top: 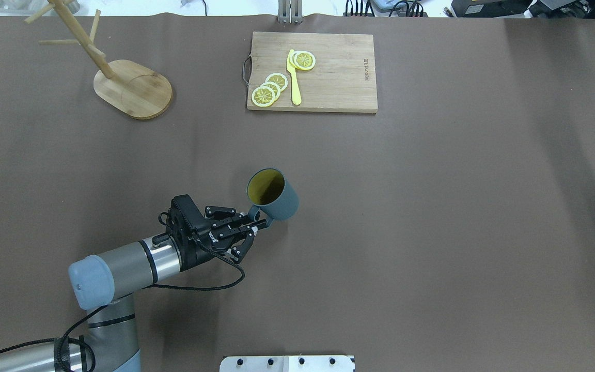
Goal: Hang cup on storage rack
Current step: 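Lift the mug by its handle with the left gripper toward the wooden stand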
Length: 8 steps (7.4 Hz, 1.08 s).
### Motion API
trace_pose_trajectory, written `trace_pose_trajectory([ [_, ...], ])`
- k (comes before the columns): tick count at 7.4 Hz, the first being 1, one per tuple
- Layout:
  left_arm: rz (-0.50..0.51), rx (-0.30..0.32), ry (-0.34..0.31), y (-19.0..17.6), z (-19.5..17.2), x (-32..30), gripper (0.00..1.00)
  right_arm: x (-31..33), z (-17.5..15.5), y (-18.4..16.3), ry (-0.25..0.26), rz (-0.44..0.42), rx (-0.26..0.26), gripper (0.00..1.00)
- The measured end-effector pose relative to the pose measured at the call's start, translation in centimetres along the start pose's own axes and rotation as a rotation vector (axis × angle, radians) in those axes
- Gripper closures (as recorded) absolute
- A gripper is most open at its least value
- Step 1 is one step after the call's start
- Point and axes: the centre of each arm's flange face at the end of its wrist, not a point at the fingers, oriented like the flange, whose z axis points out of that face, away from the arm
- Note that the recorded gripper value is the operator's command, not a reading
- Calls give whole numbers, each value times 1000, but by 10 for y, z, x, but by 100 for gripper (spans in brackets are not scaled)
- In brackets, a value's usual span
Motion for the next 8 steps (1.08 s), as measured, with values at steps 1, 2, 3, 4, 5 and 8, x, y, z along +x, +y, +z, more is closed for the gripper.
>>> trace_pose_trajectory([
  [1, -18, 39, -34, -10, -1, -5, 100, 0, 0, 0, 0, 1, 1, 0],
  [2, -31, 70, -60, -24, -2, -16, 100, -1, -1, 0, -1, 1, 2, 0],
  [3, -49, 108, -93, -47, -4, -38, 100, -2, -2, 0, -1, 0, 5, 0],
  [4, -97, 142, -121, -73, -7, -65, 100, -3, -4, 0, 0, -2, 9, 0],
  [5, -202, 157, -115, -97, -12, -90, 100, -4, -5, -1, 3, -5, 12, 0],
  [8, -528, 172, -90, -151, -35, -156, 100, -10, -13, -1, 15, -18, 31, 0],
])
